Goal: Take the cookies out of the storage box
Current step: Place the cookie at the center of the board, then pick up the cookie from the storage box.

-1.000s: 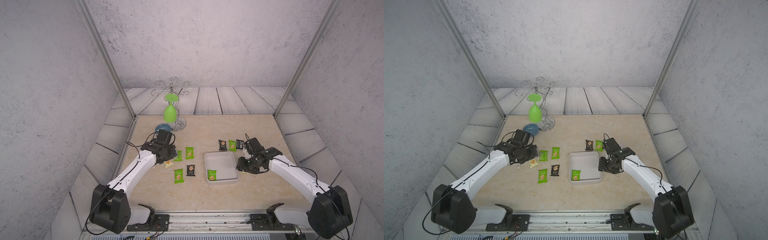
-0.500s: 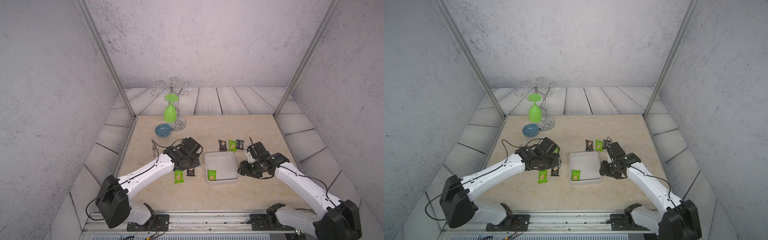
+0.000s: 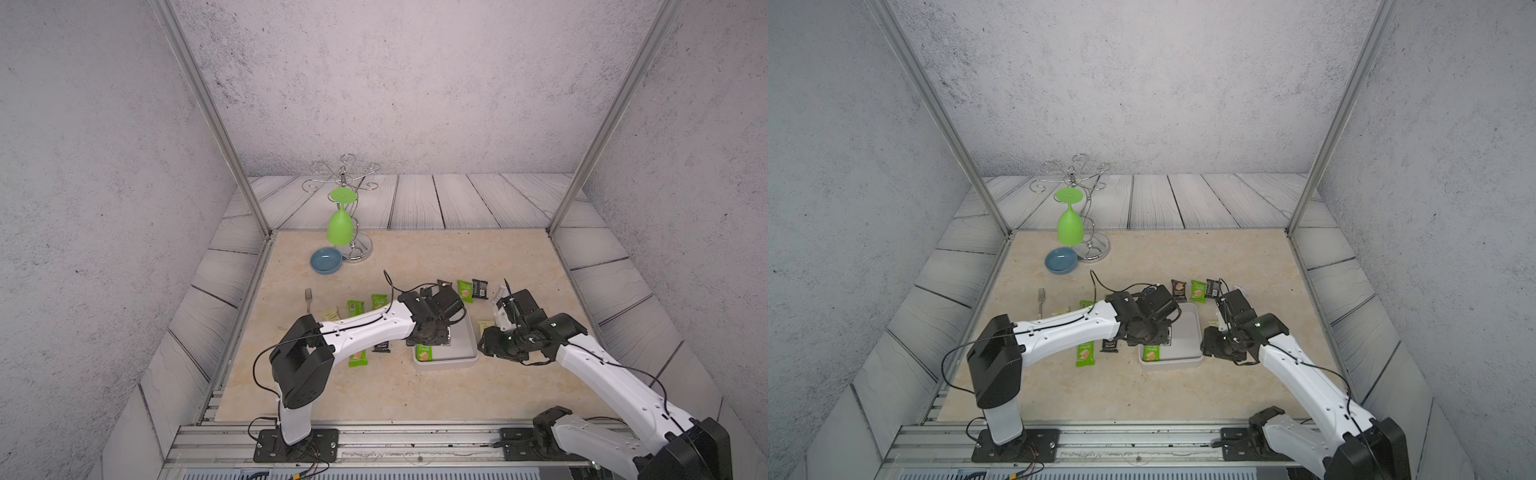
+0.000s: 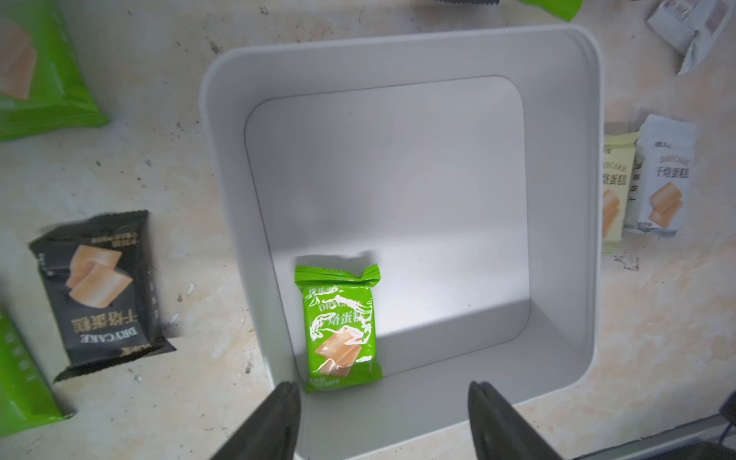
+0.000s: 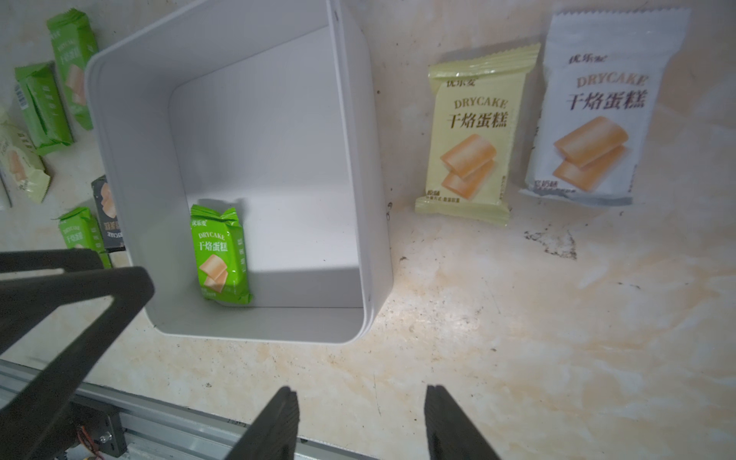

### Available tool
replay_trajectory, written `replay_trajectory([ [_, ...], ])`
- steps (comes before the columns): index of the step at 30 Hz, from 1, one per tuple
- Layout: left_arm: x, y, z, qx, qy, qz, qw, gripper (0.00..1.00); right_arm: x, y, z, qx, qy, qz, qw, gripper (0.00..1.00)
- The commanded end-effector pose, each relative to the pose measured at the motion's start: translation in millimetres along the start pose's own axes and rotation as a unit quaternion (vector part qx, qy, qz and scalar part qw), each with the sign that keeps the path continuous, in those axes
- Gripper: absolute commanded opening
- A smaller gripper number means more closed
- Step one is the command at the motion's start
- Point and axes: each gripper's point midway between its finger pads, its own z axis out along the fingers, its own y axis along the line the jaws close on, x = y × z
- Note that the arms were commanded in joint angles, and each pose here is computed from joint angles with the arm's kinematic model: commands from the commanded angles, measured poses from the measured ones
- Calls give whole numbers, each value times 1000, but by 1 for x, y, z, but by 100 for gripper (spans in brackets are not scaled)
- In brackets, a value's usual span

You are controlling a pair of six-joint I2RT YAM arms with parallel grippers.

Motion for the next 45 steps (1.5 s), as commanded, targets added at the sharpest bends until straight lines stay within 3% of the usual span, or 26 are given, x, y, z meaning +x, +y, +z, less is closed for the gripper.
replay_trajectory([
  [1, 6, 7, 4, -37, 20, 16, 999, 73, 6, -3, 0, 6, 5, -8, 1000, 56],
  [11, 16, 17, 29, -102, 67, 15, 992, 73, 2, -6, 0, 17, 1, -16, 1000, 56],
  [30, 39, 16, 76, -113, 125, -14, 986, 72, -3, -11, 4, 41, 10, -31, 999, 56],
  [45, 0, 1, 70, -97, 93, -8, 991, 72, -4, -16, 6, 55, 14, -32, 998, 56],
])
